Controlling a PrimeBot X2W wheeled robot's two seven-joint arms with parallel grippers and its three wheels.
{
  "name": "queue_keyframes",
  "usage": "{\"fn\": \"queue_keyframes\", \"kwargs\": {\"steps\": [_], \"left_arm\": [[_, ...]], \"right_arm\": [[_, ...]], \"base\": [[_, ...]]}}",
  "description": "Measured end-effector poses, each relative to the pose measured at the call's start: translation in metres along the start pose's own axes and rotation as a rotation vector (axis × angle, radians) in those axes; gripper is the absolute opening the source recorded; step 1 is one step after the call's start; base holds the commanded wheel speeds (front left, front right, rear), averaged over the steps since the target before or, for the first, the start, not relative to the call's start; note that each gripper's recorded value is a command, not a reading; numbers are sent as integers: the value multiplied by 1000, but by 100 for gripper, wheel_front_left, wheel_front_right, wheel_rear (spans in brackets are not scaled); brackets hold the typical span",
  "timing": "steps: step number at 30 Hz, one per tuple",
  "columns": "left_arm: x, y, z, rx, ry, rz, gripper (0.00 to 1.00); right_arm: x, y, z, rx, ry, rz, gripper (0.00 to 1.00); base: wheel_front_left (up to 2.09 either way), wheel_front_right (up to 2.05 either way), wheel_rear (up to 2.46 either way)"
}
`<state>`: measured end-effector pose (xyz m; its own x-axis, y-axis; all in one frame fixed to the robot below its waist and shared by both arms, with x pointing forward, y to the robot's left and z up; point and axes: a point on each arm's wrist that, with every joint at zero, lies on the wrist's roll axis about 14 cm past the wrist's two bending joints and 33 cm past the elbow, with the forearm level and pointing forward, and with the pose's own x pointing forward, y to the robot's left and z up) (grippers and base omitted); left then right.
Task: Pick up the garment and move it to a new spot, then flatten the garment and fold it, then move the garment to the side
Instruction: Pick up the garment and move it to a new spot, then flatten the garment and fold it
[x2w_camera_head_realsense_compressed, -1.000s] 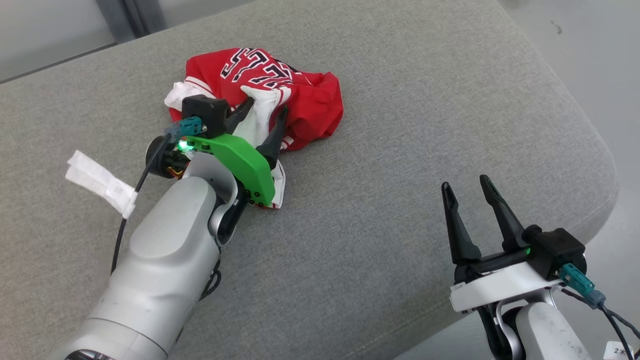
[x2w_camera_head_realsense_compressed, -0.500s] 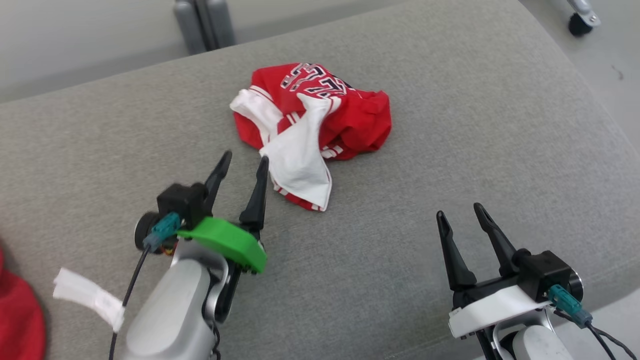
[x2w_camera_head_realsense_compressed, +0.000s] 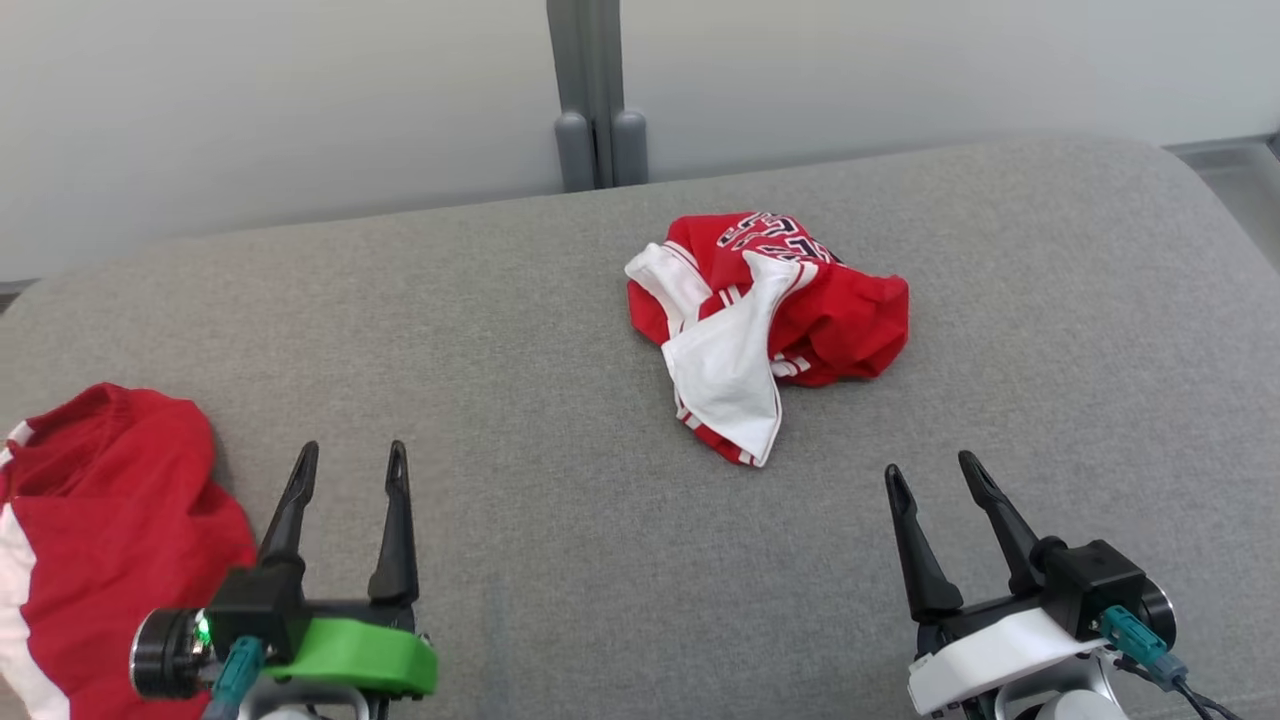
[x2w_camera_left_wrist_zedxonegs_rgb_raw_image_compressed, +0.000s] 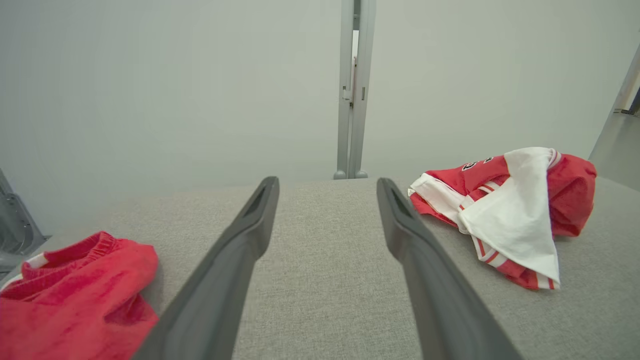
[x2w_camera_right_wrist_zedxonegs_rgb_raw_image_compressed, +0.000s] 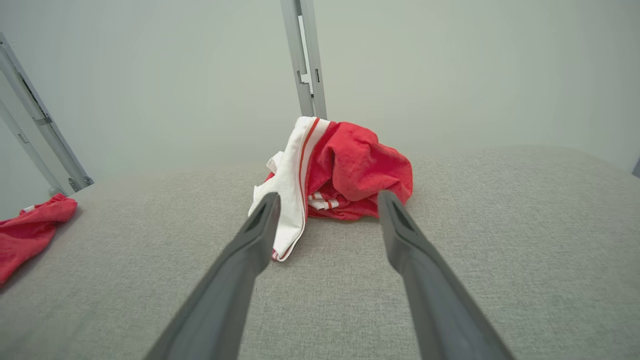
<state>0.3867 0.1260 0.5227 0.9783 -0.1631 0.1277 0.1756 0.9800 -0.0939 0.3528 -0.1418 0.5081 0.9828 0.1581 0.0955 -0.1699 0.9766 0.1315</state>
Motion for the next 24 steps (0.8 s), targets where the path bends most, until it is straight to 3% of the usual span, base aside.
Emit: {"fn": "queue_keyframes", "kwargs": {"steps": [4,11,24], "left_arm": [[-27,18,10,16,-25,70,100],[-63,23,1,-15,6,91,100],[-74,14,-4,-45,21,72,100]], "right_arm": [[-3,10,6,-9,-20,30,100],[-13,10,14,-21,-43,29,100],[-20,10,18,-32,-56,26,100]], "base": [[0,0,0],[0,0,0],[0,0,0]]}}
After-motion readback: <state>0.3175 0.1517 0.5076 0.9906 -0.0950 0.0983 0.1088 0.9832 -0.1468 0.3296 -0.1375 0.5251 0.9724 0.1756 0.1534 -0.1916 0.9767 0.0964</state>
